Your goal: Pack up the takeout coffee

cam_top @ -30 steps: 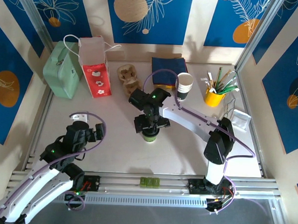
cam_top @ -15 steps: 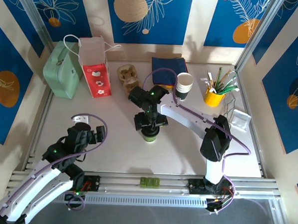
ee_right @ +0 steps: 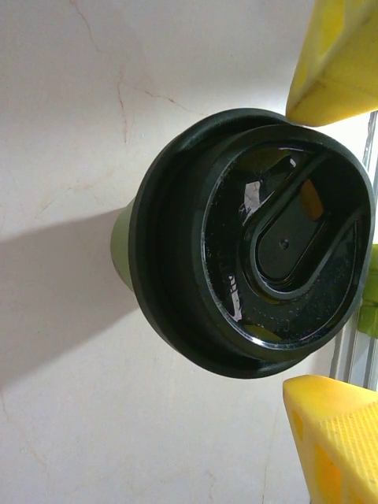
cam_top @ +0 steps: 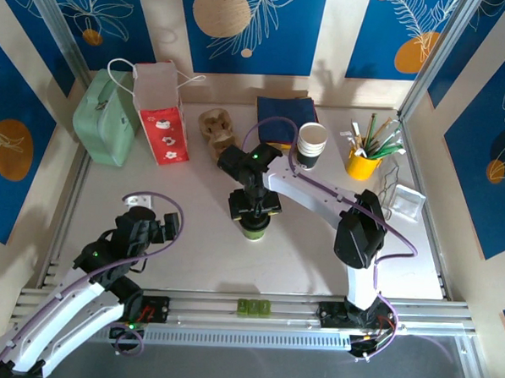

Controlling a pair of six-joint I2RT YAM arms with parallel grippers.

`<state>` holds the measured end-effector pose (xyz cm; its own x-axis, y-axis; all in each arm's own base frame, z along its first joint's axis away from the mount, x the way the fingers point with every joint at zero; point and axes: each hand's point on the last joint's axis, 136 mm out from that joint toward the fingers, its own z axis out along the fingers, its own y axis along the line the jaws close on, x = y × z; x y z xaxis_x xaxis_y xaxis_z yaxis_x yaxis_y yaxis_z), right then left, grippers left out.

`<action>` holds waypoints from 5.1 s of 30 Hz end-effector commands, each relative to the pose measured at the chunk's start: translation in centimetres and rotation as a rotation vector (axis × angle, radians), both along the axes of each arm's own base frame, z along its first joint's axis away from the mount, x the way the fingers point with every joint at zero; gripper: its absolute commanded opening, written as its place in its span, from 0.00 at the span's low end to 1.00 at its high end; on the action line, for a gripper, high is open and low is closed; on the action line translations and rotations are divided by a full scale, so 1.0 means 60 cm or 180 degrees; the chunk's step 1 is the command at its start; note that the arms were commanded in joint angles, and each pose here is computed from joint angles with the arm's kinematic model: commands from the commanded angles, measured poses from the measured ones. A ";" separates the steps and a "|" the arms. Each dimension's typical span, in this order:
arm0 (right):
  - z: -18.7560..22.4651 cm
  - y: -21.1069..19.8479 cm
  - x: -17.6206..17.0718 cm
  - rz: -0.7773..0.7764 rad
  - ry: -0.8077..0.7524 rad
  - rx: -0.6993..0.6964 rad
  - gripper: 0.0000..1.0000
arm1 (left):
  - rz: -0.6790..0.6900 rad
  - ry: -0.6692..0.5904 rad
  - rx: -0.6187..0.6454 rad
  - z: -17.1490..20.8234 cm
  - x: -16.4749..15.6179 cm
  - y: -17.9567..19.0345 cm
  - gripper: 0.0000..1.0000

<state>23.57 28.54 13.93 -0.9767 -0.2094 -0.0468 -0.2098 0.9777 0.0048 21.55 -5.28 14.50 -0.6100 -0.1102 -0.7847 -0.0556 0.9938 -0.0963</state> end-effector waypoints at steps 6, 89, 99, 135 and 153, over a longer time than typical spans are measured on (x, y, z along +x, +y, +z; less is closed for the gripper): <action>-0.013 -0.006 -0.007 -0.0067 0.0150 0.0000 0.80 | 0.0025 0.0007 -0.0031 -0.006 0.003 -0.001 0.99; 0.003 -0.473 0.172 -0.1866 -0.0071 0.0169 0.73 | 0.0014 0.0067 0.0009 -0.018 0.006 -0.001 0.99; -0.020 -0.490 0.193 -0.1845 -0.0018 0.0007 0.74 | 0.0002 0.0069 0.0010 -0.016 0.006 -0.001 0.99; 0.145 -0.456 0.148 -0.1832 -0.0743 0.0416 0.89 | 0.0003 0.0053 0.0050 0.002 0.017 -0.004 0.99; 0.193 -0.218 0.123 -0.0473 -0.1853 0.1294 0.87 | 0.0051 0.0142 -0.0190 0.041 0.074 -0.052 0.99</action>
<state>29.39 13.59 25.16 -0.8362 0.0670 -0.5443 -0.1048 0.9547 0.2785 24.58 -7.76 14.97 -0.6779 -0.1037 -0.7278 -0.0519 0.9943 -0.0933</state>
